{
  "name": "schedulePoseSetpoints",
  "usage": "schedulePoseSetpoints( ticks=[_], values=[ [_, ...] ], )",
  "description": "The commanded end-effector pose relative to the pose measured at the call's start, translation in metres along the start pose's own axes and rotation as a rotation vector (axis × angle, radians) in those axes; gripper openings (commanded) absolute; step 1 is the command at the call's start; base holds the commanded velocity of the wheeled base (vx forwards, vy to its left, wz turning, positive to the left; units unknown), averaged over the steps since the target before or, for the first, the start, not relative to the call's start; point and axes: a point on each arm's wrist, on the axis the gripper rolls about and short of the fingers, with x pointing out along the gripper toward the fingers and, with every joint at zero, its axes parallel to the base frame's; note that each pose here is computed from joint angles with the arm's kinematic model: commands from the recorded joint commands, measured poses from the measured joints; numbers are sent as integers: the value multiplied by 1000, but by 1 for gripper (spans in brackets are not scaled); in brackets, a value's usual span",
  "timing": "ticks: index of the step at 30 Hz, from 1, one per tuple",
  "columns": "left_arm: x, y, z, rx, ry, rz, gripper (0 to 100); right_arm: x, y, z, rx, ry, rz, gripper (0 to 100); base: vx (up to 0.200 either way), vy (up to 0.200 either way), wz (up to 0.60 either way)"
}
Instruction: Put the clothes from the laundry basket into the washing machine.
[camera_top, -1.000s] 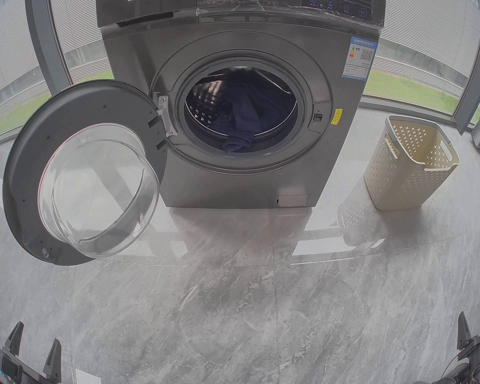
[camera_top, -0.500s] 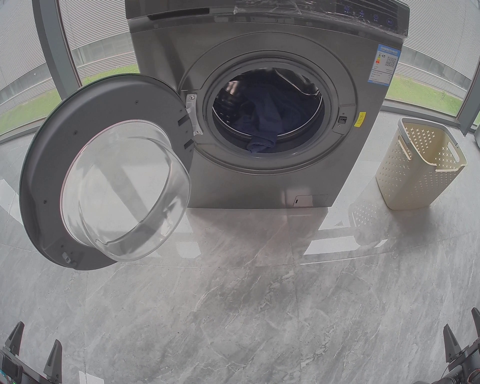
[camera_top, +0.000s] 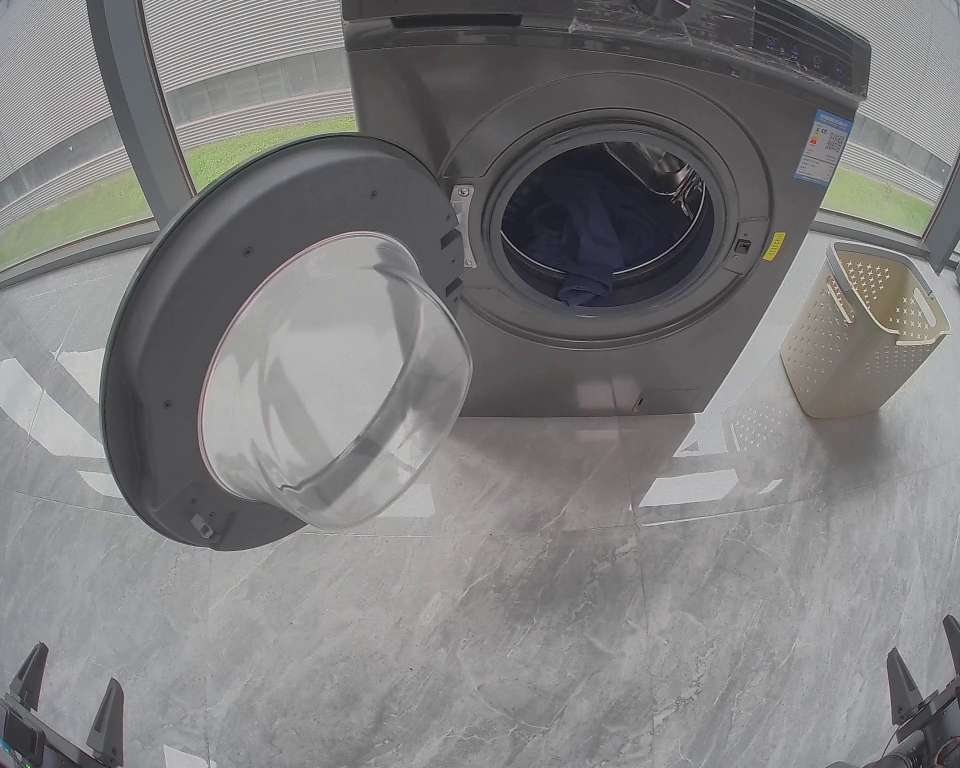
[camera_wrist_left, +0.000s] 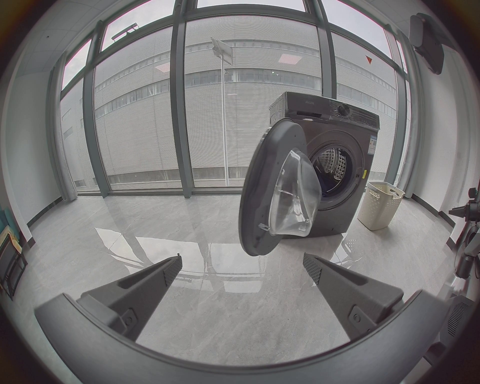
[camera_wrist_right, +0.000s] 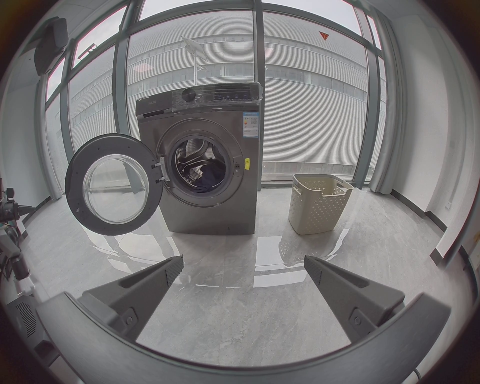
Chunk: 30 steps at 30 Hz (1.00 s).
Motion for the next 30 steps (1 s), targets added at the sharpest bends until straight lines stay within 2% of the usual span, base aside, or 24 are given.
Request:
schedulePoseSetpoints(
  ticks=[1, 4, 6, 7, 8, 12, 17, 20, 24, 30],
  values=[
    [1, 0, -5, 1, 9, -1, 100, -1, 0, -2, 0, -7, 0, 100, 0, 0, 0],
    [1, 0, -4, 18, 4, 4, 100, 0, 0, -2, 0, -4, -2, 100, 0, 0, 0],
    [-7, 0, 30, 2, -140, 10, 100, -1, 0, -2, 0, -7, 0, 100, 0, 0, 0],
    [-11, 0, 49, -5, -189, 3, 100, 0, 0, -2, 0, -4, 0, 100, 0, 0, 0],
    [-11, 0, 63, -7, -185, -16, 100, -1, 0, -2, 0, -5, 0, 100, 0, 0, 0],
    [21, -3, 90, -1, -20, -116, 100, -1, 0, -2, -1, -7, 0, 100, 0, 0, 0],
    [57, -7, 109, -10, 50, -209, 100, 0, 0, -3, 2, -5, 0, 100, 0, 0, 0],
    [86, -12, 118, -33, 116, -276, 100, 0, 0, -3, 2, -5, 0, 100, 0, 0, 0],
    [110, -14, 128, -41, 124, -310, 100, -1, 0, -2, 0, -7, 0, 100, 0, 0, 0],
    [153, -19, 140, -34, 114, -326, 100, -1, 0, -2, 2, -7, 0, 100, 0, 0, 0]
  ],
)
